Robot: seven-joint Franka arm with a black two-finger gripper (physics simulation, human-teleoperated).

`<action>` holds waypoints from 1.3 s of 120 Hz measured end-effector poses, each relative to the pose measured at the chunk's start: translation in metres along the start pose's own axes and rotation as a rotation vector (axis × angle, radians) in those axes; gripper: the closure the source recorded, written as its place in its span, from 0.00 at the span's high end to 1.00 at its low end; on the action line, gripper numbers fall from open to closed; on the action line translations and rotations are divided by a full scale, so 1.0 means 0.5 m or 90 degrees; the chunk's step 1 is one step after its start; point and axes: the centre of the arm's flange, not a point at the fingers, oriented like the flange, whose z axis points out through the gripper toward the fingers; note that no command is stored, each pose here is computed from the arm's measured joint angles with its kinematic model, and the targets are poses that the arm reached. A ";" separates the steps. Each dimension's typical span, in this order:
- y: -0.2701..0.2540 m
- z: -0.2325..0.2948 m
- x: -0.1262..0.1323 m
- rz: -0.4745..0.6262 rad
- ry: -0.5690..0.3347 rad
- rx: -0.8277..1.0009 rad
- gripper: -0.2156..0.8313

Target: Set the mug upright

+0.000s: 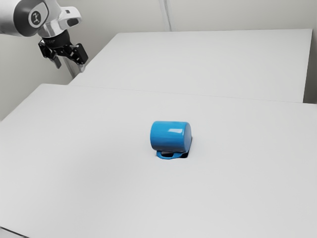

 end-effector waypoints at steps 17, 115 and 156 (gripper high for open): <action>0.014 -0.001 0.001 0.009 0.001 -0.001 0.79; 0.078 0.416 0.004 -0.228 -0.199 -0.435 0.79; 0.138 0.565 0.018 -0.339 -0.259 -0.556 0.79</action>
